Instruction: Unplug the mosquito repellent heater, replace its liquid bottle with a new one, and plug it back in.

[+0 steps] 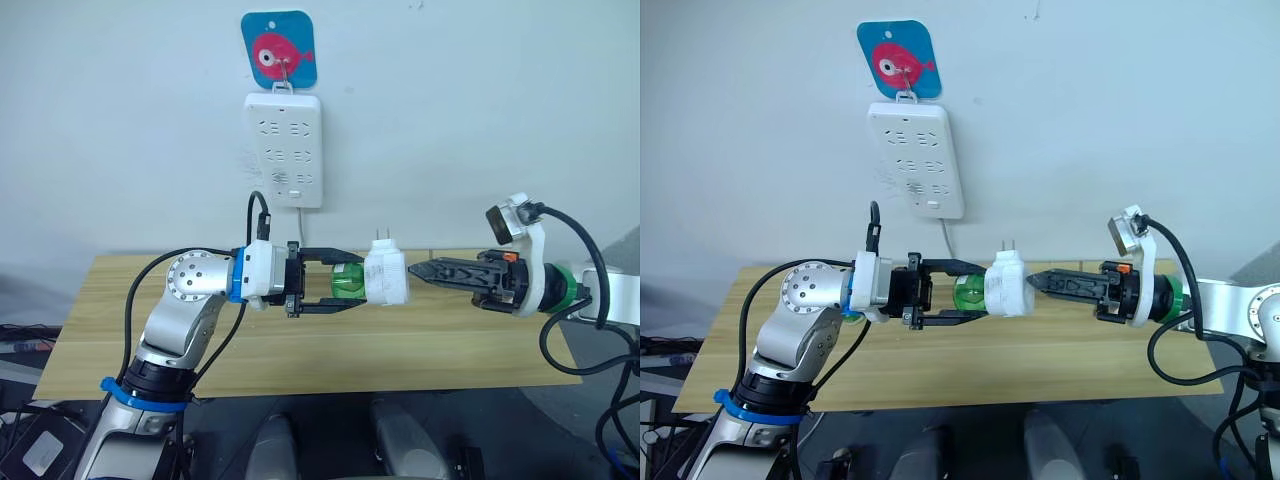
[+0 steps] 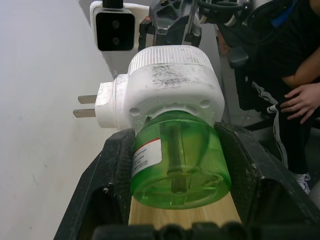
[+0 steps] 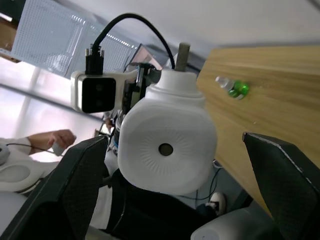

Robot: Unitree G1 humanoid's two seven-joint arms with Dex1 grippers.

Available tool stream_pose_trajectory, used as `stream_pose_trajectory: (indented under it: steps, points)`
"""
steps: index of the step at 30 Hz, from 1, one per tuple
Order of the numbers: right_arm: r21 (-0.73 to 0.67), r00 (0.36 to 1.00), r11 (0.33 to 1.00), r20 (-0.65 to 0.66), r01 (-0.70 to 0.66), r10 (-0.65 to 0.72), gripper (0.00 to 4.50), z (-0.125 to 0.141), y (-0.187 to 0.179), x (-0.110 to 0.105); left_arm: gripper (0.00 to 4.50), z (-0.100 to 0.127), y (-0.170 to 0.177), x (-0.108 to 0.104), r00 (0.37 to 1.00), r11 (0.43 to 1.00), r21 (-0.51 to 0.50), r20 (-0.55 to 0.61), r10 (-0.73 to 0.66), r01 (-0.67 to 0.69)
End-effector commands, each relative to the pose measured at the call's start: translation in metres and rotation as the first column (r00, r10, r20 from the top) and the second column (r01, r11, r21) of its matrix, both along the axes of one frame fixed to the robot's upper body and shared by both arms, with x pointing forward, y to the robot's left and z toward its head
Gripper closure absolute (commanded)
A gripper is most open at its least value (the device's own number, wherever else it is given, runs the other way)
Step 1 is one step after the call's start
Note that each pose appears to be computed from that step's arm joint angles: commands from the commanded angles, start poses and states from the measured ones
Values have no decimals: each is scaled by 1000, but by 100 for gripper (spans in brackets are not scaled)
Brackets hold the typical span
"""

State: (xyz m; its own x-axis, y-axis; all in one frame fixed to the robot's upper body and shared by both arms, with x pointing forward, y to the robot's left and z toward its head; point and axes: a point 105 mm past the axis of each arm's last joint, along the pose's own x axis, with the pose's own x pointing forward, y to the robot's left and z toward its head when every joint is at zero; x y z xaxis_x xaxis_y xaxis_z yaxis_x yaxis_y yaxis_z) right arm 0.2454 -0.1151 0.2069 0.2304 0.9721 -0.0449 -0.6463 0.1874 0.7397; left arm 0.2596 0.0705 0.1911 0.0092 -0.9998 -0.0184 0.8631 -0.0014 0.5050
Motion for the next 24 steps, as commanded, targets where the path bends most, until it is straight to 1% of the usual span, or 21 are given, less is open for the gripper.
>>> stream_pose_trajectory:
  steps: [1, 9, 15, 20, 24]
  points:
    - [36, 998, 998, 48, -52, 50, 0, 13, 8, -7, 225, 10, -3, -2, 998, 1000, -8, 68, -14, 14]
    - [39, 997, 998, 44, -58, 57, 0, 9, 21, -6, 225, 9, -6, -5, 996, 999, -4, 76, -35, 36]
    - [-4, 997, 997, 20, -78, 78, 0, 5, 17, -7, 225, 9, -8, -7, 996, 999, -4, 79, -44, 45]
    - [16, 991, 991, 14, -136, 135, 0, 4, 22, -15, 225, 8, -11, -9, 995, 999, -4, 87, -54, 54]
    - [34, 991, 990, 3, -135, 135, 0, 2, 26, -13, 225, 8, -11, -10, 994, 998, 1, 89, -63, 63]
